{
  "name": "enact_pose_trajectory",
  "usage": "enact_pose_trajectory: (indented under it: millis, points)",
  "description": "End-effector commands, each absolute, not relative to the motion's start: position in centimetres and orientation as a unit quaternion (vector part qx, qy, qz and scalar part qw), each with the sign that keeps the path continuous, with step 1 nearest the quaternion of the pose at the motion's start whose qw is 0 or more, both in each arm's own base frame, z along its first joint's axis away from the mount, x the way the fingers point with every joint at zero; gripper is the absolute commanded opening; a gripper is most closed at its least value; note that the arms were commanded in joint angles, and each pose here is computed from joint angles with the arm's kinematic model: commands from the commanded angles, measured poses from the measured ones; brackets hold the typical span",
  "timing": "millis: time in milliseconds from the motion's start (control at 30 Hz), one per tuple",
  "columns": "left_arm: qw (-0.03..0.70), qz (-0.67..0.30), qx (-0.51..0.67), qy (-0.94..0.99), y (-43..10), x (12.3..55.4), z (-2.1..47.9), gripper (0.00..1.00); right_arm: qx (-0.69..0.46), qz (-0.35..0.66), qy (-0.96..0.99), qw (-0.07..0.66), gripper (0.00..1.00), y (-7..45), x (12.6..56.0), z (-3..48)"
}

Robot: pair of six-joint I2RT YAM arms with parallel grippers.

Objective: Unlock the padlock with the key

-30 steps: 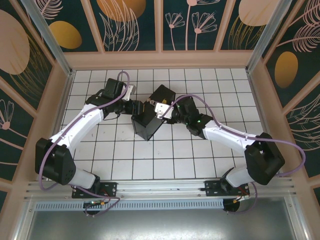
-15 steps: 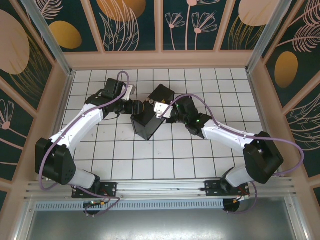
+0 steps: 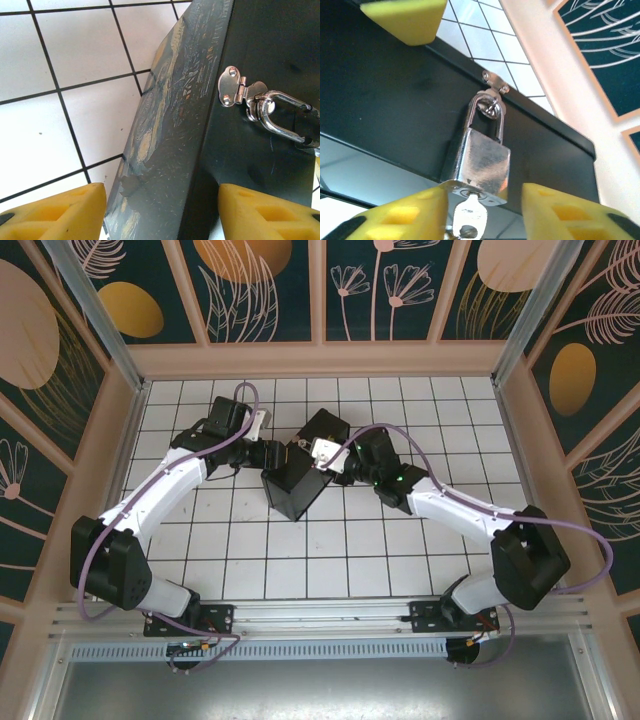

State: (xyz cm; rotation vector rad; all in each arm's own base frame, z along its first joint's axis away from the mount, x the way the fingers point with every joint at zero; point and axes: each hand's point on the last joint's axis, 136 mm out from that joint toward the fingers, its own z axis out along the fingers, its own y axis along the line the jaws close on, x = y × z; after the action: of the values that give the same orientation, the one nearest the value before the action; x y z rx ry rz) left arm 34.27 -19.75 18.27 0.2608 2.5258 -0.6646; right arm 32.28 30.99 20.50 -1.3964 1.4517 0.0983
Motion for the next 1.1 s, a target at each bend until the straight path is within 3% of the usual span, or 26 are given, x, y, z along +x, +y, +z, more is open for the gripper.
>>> enact_pose_trajectory:
  millis: [0,300,633,1067]
  points:
    - [0.251,-0.239,0.095,0.933,-19.3,34.1,17.7,0.61,-0.559,0.046,0.572,0.599,0.48,32.3,32.1,25.3]
    - [0.253,-0.239,0.094,0.933,-19.2,33.9,17.8,0.61,-0.579,0.03,0.582,0.57,0.42,32.8,33.0,23.9]
    - [0.254,-0.237,0.098,0.932,-19.2,34.0,17.8,0.61,-0.602,0.047,0.579,0.548,0.54,31.4,31.5,23.4]
    - [0.255,-0.241,0.101,0.931,-19.4,34.3,18.2,0.61,-0.621,0.032,0.586,0.52,0.47,31.7,32.6,20.6]
